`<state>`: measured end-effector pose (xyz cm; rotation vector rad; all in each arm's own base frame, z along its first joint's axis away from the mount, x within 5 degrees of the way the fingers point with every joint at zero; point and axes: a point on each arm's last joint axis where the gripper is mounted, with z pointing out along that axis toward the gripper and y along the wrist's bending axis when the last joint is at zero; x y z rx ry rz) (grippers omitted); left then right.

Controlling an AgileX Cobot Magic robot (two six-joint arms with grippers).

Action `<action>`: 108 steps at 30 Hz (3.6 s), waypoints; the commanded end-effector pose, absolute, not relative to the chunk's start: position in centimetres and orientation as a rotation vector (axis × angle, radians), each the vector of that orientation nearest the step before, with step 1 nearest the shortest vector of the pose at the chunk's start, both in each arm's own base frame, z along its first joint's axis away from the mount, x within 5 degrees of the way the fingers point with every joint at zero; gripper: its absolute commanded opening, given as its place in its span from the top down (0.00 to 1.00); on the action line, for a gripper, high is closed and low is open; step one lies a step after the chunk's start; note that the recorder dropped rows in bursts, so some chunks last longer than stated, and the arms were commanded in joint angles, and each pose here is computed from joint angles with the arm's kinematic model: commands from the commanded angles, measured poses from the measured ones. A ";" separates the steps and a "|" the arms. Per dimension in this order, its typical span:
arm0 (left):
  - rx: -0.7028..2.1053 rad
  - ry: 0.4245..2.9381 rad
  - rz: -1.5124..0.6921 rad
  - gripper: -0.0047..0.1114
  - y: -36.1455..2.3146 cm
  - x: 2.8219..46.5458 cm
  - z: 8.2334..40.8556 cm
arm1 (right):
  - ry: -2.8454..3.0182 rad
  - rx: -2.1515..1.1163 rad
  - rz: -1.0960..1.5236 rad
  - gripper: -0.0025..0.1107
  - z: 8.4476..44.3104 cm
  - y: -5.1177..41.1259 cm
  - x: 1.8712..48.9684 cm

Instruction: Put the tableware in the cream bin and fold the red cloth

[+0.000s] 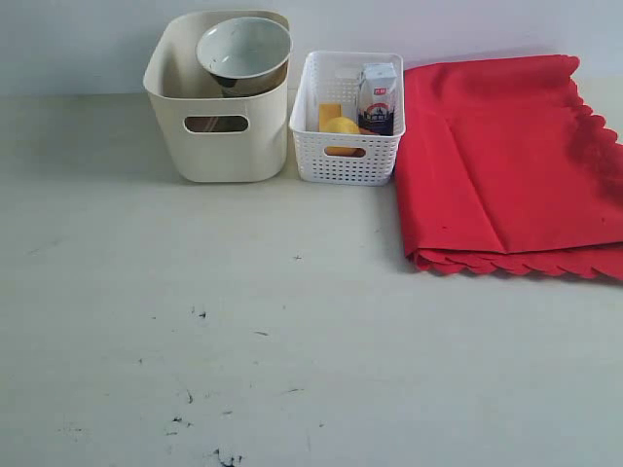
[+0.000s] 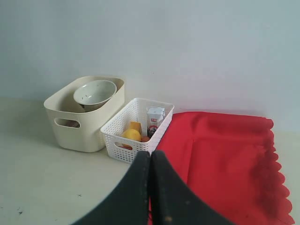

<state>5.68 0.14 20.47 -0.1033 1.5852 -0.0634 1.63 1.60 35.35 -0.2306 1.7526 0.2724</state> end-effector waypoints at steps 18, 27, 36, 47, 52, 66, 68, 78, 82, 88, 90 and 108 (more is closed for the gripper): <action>-0.098 1.825 -0.033 0.96 0.2 5.3 18.2 | 1.750 -0.233 0.274 0.98 35.2 1.6 1.6; -0.092 1.827 -0.028 0.96 0.2 5.3 18.2 | 1.750 -0.233 0.274 0.98 35.2 1.6 1.6; -0.092 1.829 -0.028 0.96 0.2 5.3 18.2 | 1.750 -0.233 0.274 0.98 35.2 1.6 1.6; -0.090 1.829 -0.027 0.96 0.2 5.3 18.2 | 1.750 -0.233 0.274 0.98 35.2 1.6 1.6; -0.090 1.829 -0.027 0.96 0.2 5.3 18.2 | 1.738 -0.269 0.222 0.98 35.3 1.5 1.7; -0.090 1.829 -0.027 0.96 0.2 5.3 18.2 | 1.662 -0.190 0.231 0.98 31.5 1.7 4.6; -0.090 1.829 -0.027 0.96 0.2 5.3 18.2 | 1.653 -0.179 0.227 0.98 30.8 1.6 5.0; -0.090 1.829 -0.027 0.96 0.2 5.3 18.2 | 1.647 -0.116 0.226 0.98 26.3 1.5 6.4; -0.091 1.834 -0.026 0.96 0.2 5.3 18.1 | 1.636 -0.128 0.190 0.98 23.1 1.4 6.3; -0.091 1.834 -0.026 0.96 0.2 5.3 18.1 | 1.633 -0.169 0.122 0.98 20.0 1.2 5.8; -0.091 1.834 -0.026 0.96 0.2 5.3 18.1 | 1.624 -0.158 0.124 0.98 20.1 1.1 5.7; -0.089 1.834 -0.025 0.96 0.2 5.3 18.1 | 1.730 -0.117 0.067 0.98 19.1 0.7 5.5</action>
